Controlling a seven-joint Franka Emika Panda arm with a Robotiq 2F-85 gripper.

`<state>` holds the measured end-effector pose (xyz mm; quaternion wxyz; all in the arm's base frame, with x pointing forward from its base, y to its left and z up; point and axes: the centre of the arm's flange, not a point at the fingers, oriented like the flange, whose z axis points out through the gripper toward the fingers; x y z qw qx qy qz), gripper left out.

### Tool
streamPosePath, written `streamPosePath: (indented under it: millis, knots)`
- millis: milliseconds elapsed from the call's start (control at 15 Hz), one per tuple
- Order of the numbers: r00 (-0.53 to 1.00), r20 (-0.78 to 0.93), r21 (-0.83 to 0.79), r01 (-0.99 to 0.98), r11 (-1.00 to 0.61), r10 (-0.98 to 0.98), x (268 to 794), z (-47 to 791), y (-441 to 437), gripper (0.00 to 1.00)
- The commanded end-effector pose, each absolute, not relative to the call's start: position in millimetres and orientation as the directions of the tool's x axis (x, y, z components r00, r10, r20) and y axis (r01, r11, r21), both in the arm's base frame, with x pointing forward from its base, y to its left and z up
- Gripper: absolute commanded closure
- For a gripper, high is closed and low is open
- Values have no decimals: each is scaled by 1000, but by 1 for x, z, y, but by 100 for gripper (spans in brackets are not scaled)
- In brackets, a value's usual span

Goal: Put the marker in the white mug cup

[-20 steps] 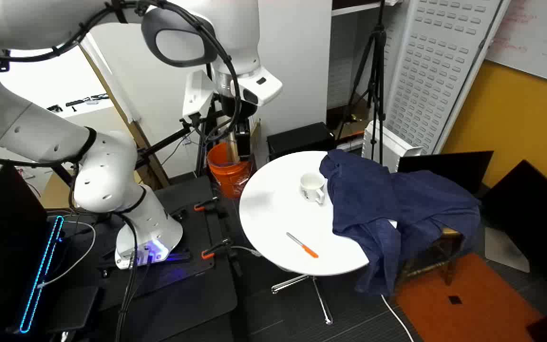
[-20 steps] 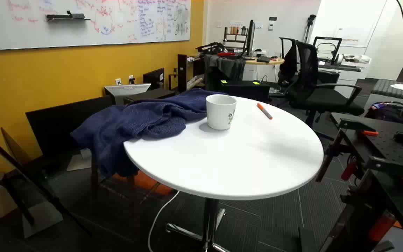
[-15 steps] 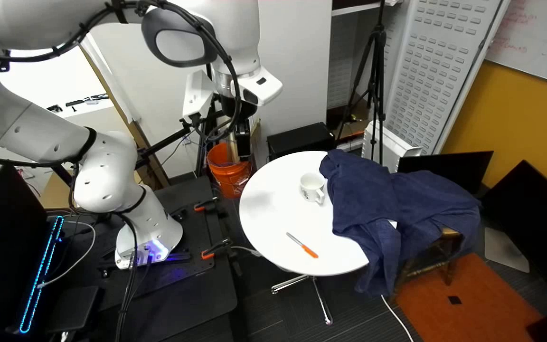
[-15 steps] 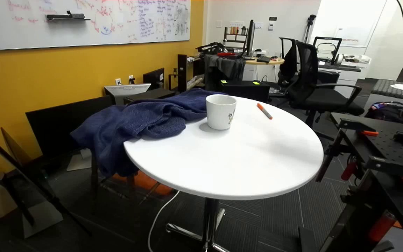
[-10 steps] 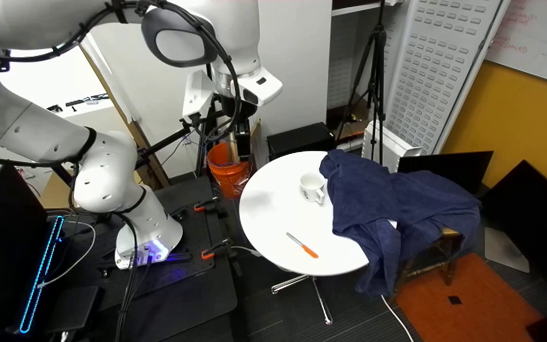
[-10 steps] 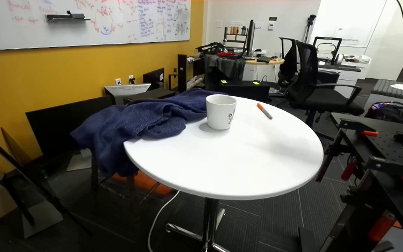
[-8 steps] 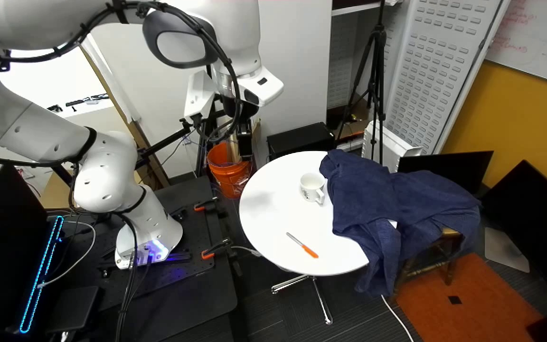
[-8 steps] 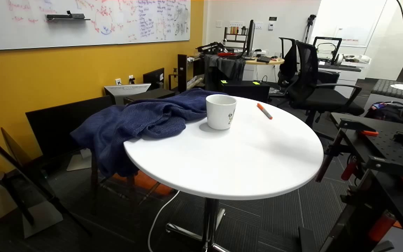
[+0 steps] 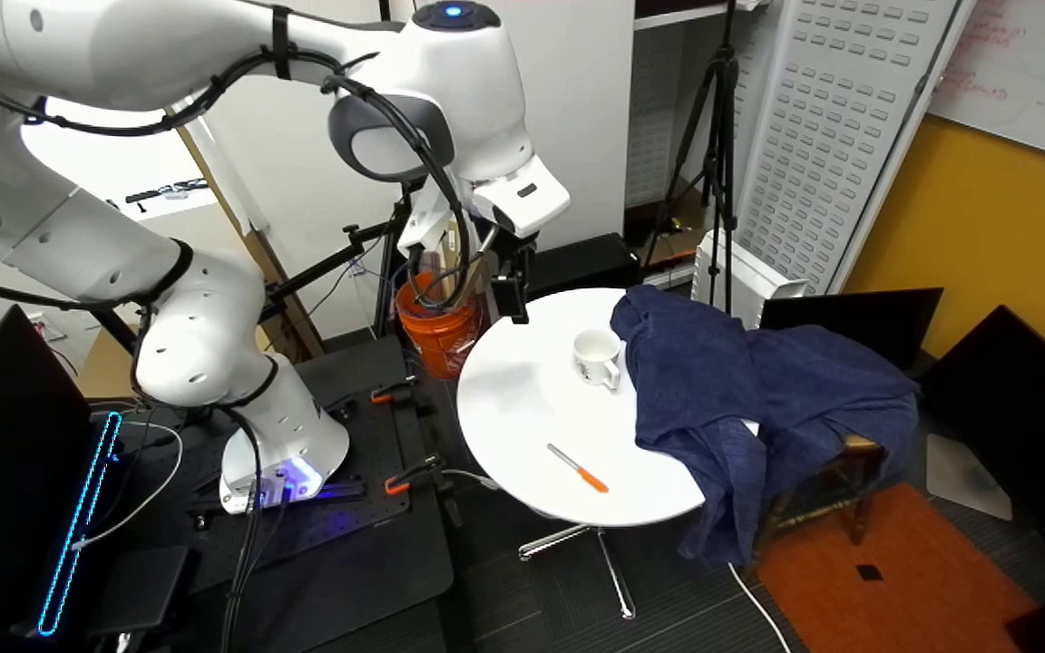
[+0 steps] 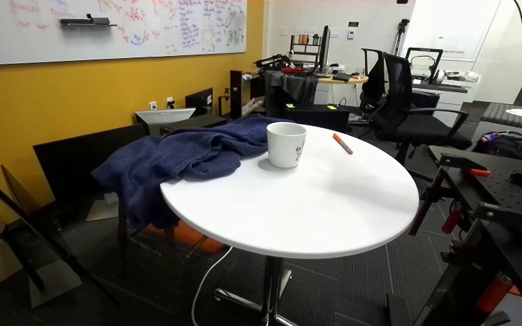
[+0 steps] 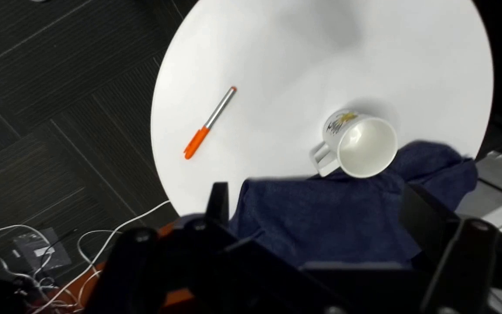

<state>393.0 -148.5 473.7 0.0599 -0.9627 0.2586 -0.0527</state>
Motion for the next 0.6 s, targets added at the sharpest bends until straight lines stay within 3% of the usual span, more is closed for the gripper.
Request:
streamPosePath:
  millis: [0,533]
  knots:
    - [756,133,-83,-636,-767,-641,407,449,-149,0]
    - [595,121,-15,-799,-601,-795,432,391,-184,0]
